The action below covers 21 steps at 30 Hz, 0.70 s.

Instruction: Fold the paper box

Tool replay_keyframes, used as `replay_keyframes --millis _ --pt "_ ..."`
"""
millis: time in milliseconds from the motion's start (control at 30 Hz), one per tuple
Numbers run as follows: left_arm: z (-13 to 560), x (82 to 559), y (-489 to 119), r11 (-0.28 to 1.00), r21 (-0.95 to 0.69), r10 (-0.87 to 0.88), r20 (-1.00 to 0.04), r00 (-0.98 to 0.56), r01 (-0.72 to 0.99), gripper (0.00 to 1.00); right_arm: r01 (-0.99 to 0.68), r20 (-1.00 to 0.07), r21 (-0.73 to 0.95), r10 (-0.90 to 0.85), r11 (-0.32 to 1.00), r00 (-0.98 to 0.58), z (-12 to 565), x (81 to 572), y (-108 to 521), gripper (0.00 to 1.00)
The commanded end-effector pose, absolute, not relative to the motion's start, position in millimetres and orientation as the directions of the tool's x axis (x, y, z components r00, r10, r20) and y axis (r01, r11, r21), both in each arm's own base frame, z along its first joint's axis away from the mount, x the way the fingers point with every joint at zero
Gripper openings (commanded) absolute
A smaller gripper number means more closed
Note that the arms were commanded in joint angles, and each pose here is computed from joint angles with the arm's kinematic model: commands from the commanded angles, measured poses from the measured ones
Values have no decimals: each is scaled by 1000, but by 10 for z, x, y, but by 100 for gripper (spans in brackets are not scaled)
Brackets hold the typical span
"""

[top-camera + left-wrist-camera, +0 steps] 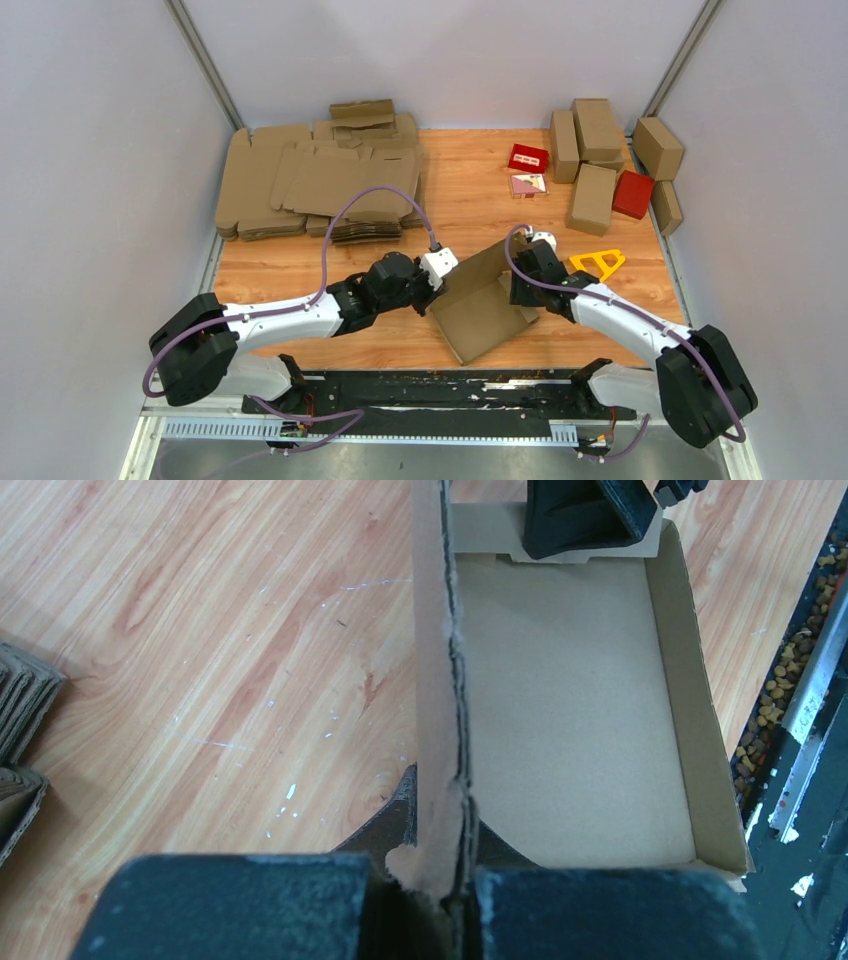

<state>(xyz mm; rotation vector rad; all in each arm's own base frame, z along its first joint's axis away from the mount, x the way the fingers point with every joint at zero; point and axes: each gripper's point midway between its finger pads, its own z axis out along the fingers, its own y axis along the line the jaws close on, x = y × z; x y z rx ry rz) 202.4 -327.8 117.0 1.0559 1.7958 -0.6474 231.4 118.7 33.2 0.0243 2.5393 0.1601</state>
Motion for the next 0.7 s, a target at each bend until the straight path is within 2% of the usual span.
replay_keyframes --millis 0,100,200,400,533,667 --pt "1388 2079 -3354 497 26 333 -929 -163 868 0 -44 -551 86 11 995 -834 325 2323 1182 40" --pt "1386 2080 -3356 497 26 334 -929 -163 867 0 -105 -552 156 -2 982 -834 375 2296 1338 42" --pt "1379 2081 -3356 497 26 335 -928 -164 867 0 -98 -561 175 18 980 -828 413 2309 1360 41" --pt "1381 2082 -3354 497 28 336 -928 -163 867 0 -46 -513 77 0 996 -858 271 2292 1203 47" --pt "1387 2083 -3349 499 29 335 -928 -161 866 0 18 -524 5 18 1000 -851 270 2315 1055 38" --pt "1389 2082 -3348 499 29 333 -929 -161 866 1 43 -541 -9 32 999 -840 308 2324 1014 37"
